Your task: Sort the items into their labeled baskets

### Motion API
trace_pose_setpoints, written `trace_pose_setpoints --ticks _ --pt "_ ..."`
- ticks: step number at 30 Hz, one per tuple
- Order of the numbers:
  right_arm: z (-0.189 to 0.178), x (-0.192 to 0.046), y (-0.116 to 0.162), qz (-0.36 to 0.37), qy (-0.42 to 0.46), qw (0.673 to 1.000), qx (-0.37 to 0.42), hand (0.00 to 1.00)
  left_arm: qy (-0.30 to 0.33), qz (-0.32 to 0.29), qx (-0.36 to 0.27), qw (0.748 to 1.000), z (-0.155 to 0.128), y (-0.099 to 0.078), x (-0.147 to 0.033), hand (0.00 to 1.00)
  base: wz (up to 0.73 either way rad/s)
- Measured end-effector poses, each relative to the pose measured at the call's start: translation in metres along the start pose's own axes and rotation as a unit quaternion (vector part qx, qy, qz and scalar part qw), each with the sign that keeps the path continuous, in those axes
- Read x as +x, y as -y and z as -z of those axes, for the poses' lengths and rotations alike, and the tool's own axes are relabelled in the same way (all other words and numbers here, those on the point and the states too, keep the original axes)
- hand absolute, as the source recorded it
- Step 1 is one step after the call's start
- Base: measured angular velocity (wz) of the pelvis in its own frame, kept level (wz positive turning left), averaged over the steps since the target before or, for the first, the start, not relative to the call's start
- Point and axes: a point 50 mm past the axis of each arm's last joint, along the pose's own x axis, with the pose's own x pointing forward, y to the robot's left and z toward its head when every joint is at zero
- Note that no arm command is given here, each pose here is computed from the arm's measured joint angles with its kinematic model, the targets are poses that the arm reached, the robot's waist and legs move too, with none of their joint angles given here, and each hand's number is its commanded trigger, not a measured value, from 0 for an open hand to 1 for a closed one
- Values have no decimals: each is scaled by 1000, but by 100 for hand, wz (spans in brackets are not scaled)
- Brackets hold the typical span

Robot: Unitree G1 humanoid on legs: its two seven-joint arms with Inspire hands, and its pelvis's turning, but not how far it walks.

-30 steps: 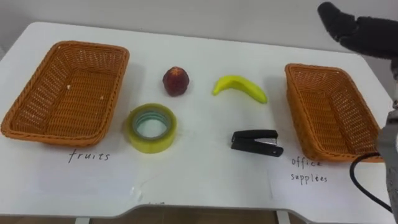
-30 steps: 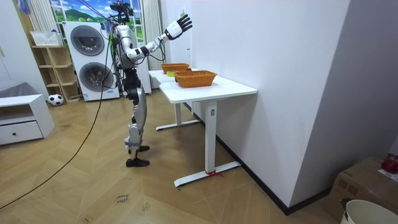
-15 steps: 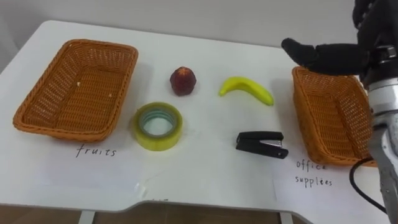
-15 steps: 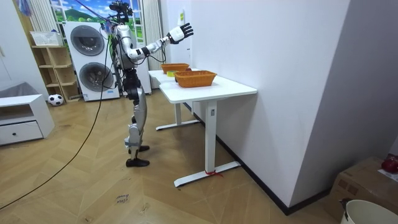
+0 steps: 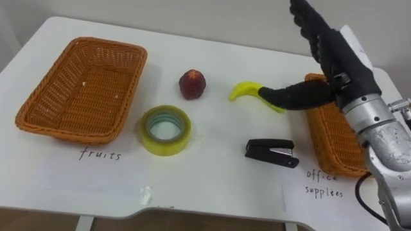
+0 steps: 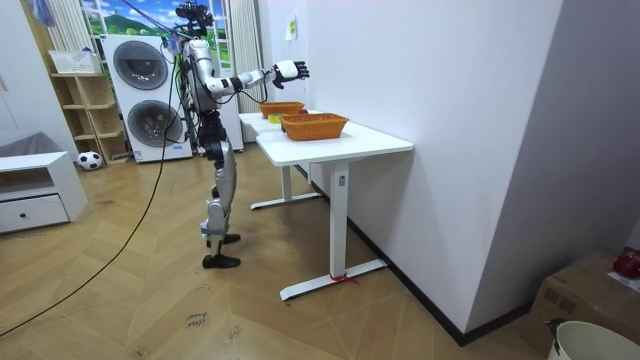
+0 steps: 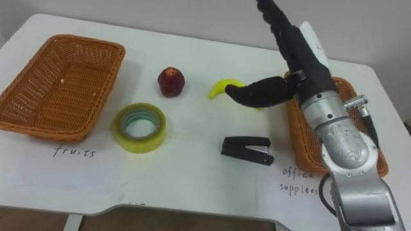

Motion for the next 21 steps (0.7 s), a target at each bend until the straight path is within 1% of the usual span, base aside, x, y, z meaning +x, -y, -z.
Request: trace_pose_setpoints --ticks 6,12,15,21 --pt "2 0 -3 -35 -8 999 -9 0 5 -3 -4 1000 -3 -1 0 0 0" --pt "19 -7 -12 -82 -49 995 4 0 -1 -4 -4 1000 -2 -1 1 0 3" --pt "20 -8 -15 -101 -54 993 5 0 -1 -4 -3 1000 -3 -1 1 0 0" --pt "22 -9 -18 -139 -67 988 1 0 -19 -3 0 1000 1 -2 2 0 0"
